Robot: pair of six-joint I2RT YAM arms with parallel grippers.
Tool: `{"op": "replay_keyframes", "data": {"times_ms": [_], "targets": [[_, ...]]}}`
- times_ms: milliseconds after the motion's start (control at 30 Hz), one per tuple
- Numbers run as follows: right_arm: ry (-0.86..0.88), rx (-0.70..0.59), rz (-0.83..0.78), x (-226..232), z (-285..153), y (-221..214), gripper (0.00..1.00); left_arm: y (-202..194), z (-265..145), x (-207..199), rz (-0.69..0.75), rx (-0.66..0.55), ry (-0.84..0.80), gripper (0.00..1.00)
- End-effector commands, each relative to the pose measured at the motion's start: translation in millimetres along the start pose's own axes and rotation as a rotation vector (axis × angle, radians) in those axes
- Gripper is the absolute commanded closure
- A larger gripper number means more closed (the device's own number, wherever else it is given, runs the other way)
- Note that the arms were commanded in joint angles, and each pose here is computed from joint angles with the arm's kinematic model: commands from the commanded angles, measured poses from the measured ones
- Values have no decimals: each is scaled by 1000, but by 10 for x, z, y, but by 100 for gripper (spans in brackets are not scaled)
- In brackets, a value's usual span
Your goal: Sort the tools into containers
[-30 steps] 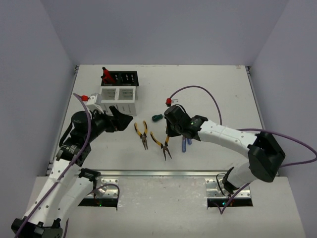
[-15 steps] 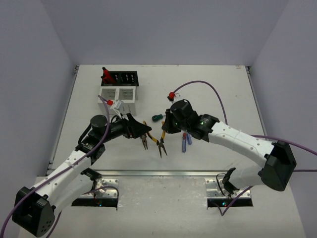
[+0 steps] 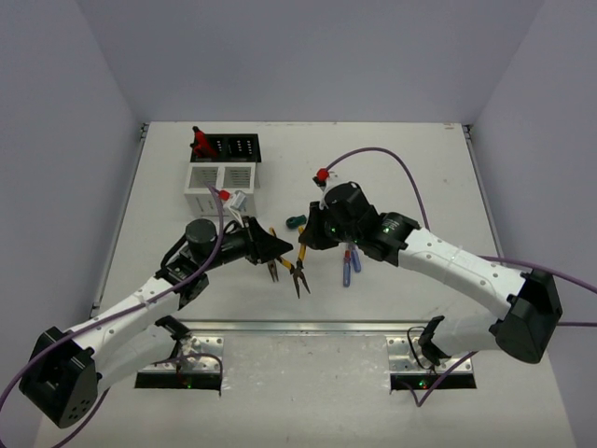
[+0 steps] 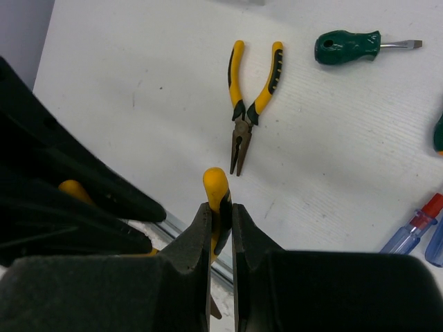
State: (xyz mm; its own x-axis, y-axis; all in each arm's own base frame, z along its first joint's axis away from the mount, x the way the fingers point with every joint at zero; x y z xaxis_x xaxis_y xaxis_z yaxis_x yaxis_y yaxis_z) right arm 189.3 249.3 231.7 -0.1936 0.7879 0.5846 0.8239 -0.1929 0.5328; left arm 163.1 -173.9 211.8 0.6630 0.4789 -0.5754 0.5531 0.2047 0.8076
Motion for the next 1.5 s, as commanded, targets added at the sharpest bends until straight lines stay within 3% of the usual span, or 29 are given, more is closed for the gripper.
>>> {"op": "replay_keyframes", "data": {"times_ms": [0, 300, 333, 367, 400, 467, 533, 700, 933, 1133, 1233, 1467], "targets": [[140, -87, 16, 278, -234, 229, 100, 101, 29, -78, 39, -60, -20, 100], [166, -77, 12, 241, -231, 172, 100, 300, -34, -184, 69, -125, 10, 100], [171, -72, 7, 232, -226, 158, 80, 340, -43, -185, 78, -135, 35, 100], [171, -71, 3, 217, -216, 146, 51, 383, -52, -176, 89, -147, 74, 100], [166, -71, 1, 205, -215, 139, 33, 437, -68, -172, 99, -160, 117, 100], [156, -70, -15, 176, -217, 130, 14, 576, -117, -202, 119, -180, 189, 100], [133, -73, -20, 139, -257, 137, 7, 741, -149, -239, 130, -204, 260, 100], [23, -149, -27, -18, -487, 179, 3, 1112, -173, -167, 154, -178, 558, 100], [-8, -258, -53, -257, -919, 92, 2, 1734, -511, -60, 199, -391, 1042, 100], [-13, -209, -94, -391, -931, -51, 1, 2090, -519, 63, 255, -464, 1197, 100], [-8, -177, -120, -446, -912, -126, 1, 2204, -688, 350, 301, -583, 1405, 100], [11, -150, -123, -519, -909, -229, 1, 2497, -762, 877, 266, -688, 1467, 100]]}}
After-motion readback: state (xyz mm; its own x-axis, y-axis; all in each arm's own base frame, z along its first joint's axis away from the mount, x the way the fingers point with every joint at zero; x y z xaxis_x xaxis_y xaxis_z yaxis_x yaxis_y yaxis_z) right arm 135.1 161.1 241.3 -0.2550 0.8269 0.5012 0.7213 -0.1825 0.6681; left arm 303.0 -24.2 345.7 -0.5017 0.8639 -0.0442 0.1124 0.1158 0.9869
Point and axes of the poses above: each gripper's point midway between its finger pads, its own z axis out along the fingers, its own x axis along the line the jaws close on, y = z × x, the point moved 9 cm from there along -z, back along the fingers, and after that the axes turned 15 degrees about z, right-handed, at the moved point
